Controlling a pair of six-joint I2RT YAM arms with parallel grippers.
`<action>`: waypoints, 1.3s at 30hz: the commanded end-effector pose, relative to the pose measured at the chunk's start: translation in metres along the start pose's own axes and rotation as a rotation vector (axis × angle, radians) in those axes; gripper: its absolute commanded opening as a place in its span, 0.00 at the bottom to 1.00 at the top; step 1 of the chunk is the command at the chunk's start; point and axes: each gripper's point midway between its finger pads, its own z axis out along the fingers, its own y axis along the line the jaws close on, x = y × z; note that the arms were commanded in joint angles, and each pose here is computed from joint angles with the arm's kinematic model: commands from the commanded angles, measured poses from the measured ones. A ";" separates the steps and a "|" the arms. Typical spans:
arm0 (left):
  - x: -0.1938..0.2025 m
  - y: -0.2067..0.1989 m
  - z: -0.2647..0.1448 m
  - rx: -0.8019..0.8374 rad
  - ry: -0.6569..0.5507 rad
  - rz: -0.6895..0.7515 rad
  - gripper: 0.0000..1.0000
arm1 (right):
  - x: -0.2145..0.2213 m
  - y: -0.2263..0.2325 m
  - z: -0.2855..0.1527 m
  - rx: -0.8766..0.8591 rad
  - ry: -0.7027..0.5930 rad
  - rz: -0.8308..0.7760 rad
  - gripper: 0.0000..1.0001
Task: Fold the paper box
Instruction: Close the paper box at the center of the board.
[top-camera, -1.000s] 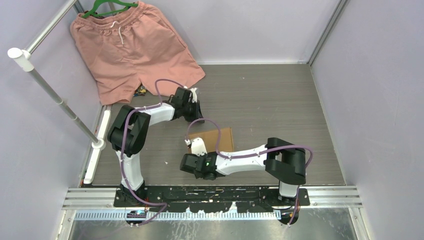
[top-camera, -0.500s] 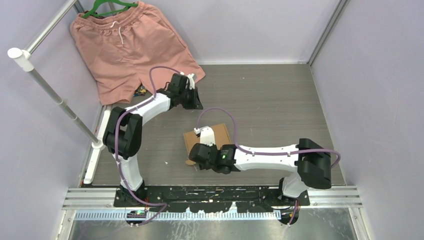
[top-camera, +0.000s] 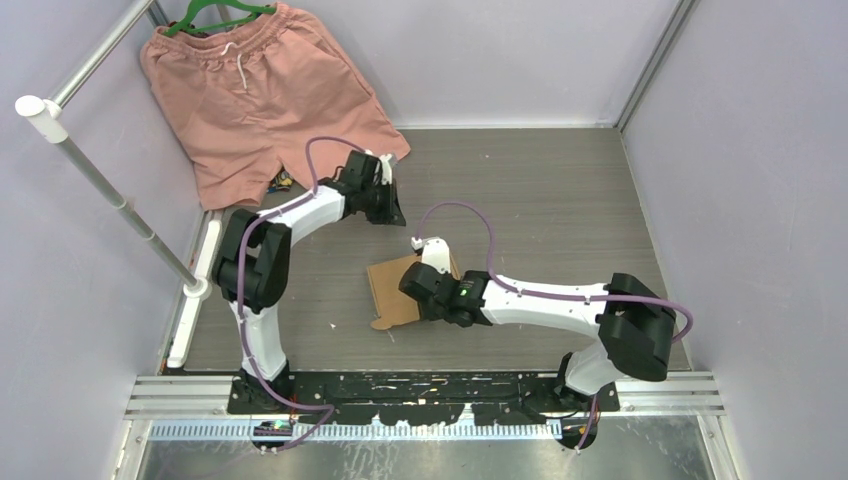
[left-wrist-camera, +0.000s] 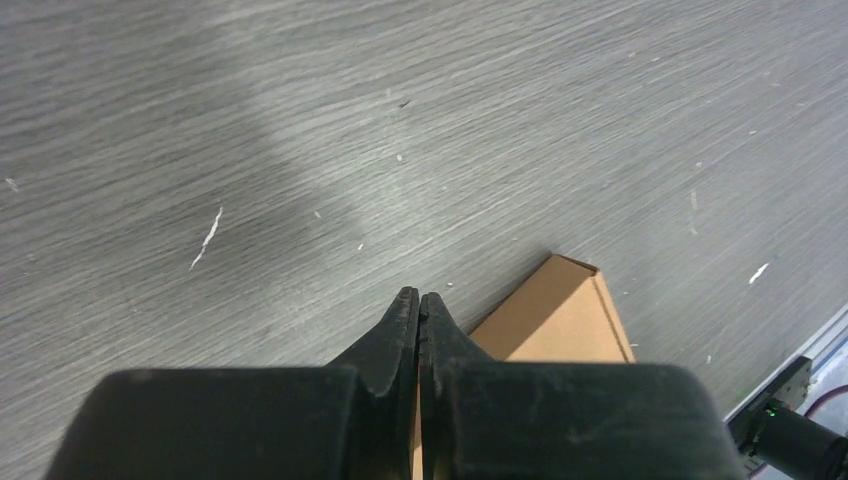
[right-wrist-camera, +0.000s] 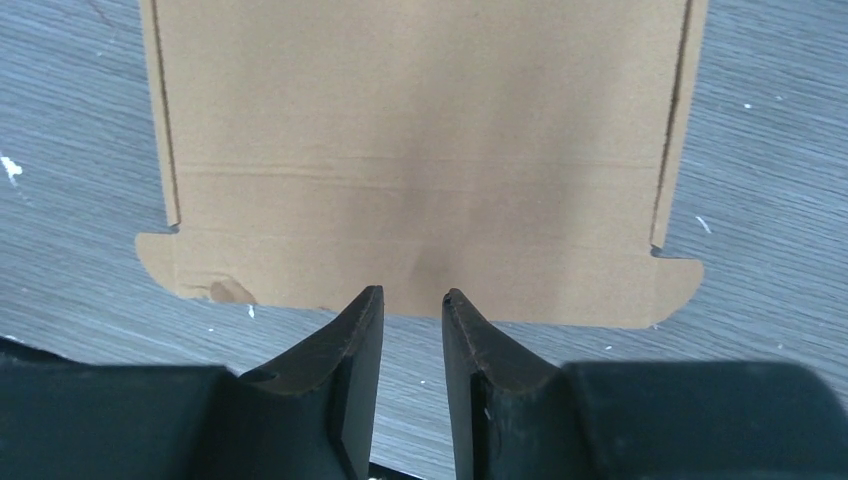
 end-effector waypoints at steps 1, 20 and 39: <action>0.004 -0.003 0.006 -0.011 0.024 0.043 0.00 | -0.009 0.019 -0.002 -0.081 -0.028 0.010 0.34; 0.017 0.003 -0.031 -0.245 0.011 0.170 0.20 | 0.009 0.021 0.003 -0.097 0.006 0.018 0.33; 0.054 0.005 -0.024 -0.339 0.137 0.254 0.17 | 0.015 0.020 0.011 -0.085 0.008 0.024 0.33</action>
